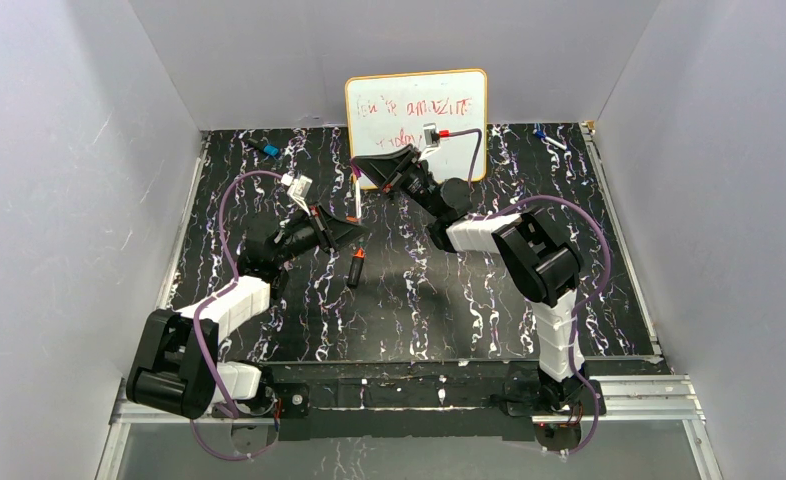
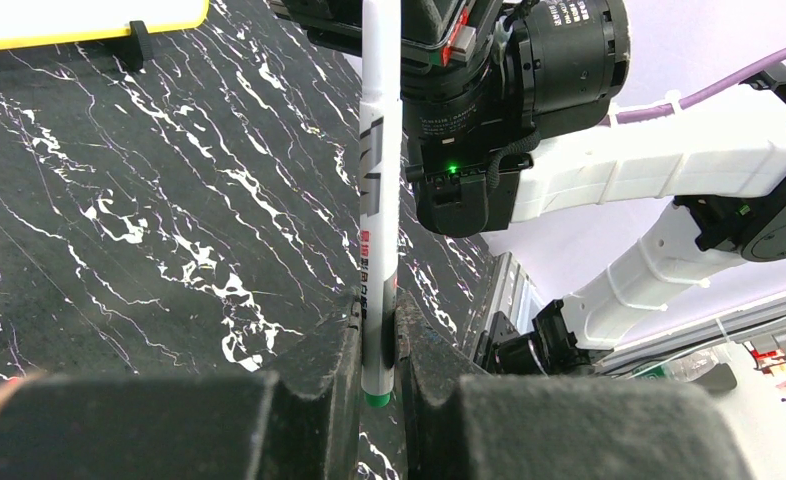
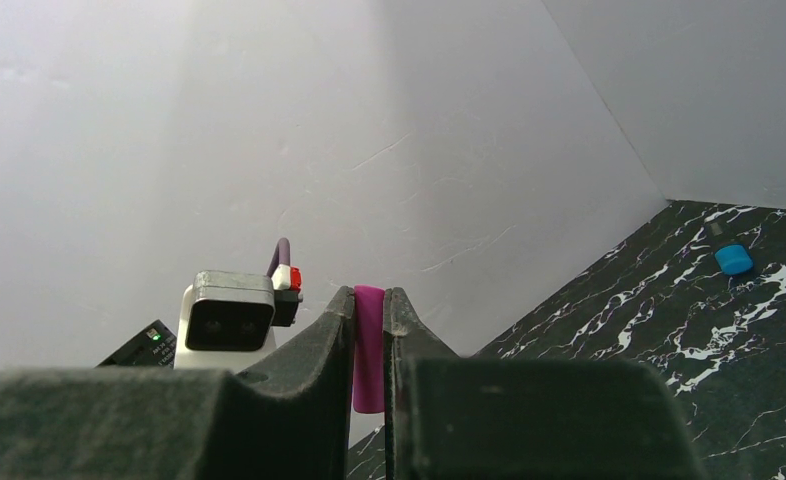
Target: Insert the pens into the pen caps
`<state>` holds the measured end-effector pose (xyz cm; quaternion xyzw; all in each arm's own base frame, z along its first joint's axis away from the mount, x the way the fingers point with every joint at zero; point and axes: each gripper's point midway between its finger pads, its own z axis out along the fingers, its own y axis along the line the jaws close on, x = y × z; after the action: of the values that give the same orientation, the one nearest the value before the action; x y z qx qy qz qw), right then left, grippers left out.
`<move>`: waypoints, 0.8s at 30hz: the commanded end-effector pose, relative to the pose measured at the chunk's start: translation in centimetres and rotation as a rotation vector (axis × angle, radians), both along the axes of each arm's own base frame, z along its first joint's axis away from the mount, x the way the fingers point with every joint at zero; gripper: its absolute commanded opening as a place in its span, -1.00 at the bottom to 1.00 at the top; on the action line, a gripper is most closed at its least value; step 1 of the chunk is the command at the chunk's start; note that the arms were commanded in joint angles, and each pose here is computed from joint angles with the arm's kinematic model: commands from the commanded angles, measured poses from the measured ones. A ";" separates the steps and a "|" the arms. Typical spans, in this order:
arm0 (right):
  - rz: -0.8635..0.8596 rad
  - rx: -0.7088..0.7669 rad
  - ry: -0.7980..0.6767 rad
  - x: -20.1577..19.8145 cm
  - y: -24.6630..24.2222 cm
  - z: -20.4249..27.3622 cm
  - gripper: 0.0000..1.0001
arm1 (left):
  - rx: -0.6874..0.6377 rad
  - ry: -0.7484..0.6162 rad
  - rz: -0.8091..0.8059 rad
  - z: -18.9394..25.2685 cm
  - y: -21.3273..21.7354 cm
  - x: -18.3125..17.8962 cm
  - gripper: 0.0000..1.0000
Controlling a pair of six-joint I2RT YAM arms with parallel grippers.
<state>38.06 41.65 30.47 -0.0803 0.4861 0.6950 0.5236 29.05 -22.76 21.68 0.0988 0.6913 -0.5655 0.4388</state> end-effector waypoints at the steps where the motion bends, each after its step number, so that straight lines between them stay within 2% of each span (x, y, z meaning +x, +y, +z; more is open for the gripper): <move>1: 0.002 0.116 -0.162 -1.8 -1.5 5.6 -0.97 | -0.007 -0.037 -0.022 0.7 -0.2 -0.5 -1.00; 12: 0.022 0.168 -0.196 -2.5 -2.0 7.1 -0.97 | -0.008 -0.040 -0.028 0.7 -0.2 -0.7 -1.00; 19: 0.142 0.266 -0.194 -3.8 -2.9 8.1 -0.97 | -0.007 -0.052 -0.031 0.9 -0.2 -0.9 -1.00; 24: 0.164 0.269 -0.200 -4.3 -3.1 8.5 -0.97 | -0.007 -0.057 -0.032 1.1 -0.2 -0.9 -1.00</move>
<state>37.71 41.58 32.58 -0.0635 0.4730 0.7419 0.4709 28.92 -22.81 21.66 0.1005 0.6912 -0.5676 0.4358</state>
